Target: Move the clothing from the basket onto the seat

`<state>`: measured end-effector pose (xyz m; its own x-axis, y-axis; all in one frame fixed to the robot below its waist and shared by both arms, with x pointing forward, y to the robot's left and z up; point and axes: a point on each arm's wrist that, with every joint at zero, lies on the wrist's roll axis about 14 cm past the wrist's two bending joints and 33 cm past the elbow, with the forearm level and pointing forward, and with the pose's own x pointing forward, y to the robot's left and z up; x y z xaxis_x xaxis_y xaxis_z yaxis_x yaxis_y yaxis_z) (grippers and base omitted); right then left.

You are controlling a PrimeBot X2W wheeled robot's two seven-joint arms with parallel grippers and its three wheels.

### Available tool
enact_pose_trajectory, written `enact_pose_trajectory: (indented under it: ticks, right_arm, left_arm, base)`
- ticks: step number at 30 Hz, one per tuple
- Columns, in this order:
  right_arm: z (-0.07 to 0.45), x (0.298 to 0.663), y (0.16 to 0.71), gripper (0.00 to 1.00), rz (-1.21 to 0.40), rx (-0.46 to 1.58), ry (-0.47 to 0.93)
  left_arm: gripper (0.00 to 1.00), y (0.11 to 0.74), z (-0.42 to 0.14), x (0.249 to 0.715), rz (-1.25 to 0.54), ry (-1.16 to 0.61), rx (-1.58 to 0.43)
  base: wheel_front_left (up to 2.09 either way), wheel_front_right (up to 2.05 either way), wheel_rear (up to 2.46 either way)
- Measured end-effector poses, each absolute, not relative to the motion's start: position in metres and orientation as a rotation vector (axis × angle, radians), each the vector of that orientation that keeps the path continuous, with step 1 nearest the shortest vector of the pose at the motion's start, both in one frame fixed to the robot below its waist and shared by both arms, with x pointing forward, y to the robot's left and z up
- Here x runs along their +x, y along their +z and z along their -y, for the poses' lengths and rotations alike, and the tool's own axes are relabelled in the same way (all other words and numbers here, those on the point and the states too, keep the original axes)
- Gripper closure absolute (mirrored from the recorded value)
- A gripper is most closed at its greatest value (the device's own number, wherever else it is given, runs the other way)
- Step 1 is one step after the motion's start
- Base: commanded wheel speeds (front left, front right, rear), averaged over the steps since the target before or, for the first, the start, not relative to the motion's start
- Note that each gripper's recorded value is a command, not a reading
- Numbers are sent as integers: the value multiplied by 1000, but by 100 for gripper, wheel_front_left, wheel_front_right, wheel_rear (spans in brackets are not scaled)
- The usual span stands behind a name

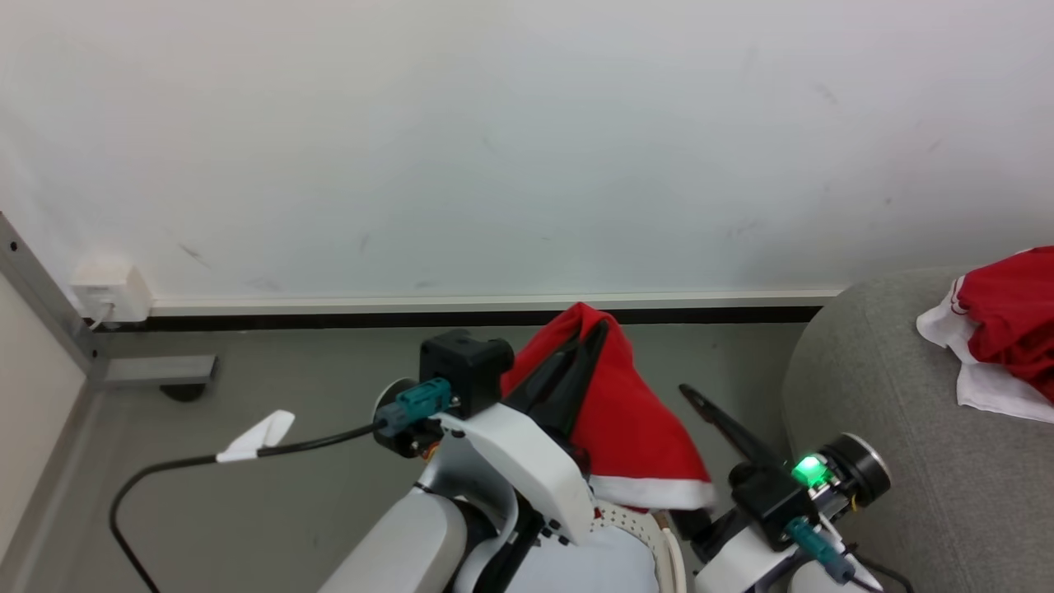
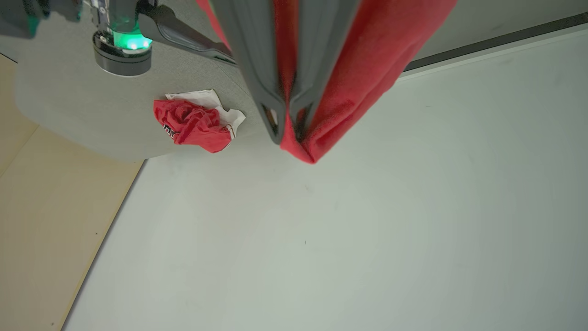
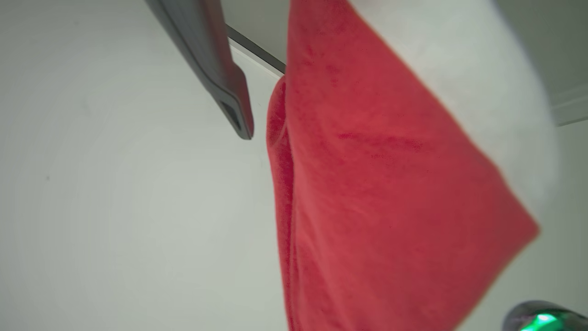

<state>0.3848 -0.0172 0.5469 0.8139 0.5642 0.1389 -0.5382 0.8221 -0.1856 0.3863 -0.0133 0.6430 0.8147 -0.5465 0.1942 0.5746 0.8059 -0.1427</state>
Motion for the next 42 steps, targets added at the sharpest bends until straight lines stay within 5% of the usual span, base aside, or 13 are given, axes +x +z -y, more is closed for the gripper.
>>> enact_pose_trajectory:
  ticks: [1,2,3,15,16,17,18,42]
  right_arm:
    - [19,390,545,29,179,-127,583]
    - [19,393,544,75,165,-104,579]
    - [16,394,542,100,155,-79,588]
    - [13,404,557,100,160,76,575]
    - [16,406,560,100,167,81,563]
    - [21,408,562,100,172,86,549]
    - [24,409,564,100,177,89,537]
    - [85,426,589,100,267,79,353]
  left_arm:
    - [100,642,14,385,143,-604,-200]
    - [100,641,14,384,140,-606,-200]
    - [100,640,14,384,137,-605,-201]
    - [100,622,5,387,93,-580,-177]
    - [81,619,5,388,86,-581,-168]
    - [51,618,4,388,89,-578,-163]
    - [0,616,3,389,95,-575,-153]
    - [0,530,3,376,19,-619,-53]
  base:
    - [0,0,0]
    - [0,0,0]
    - [0,0,0]
    - [0,0,0]
    - [0,0,0]
    - [0,0,0]
    - [0,0,0]
    - [0,0,0]
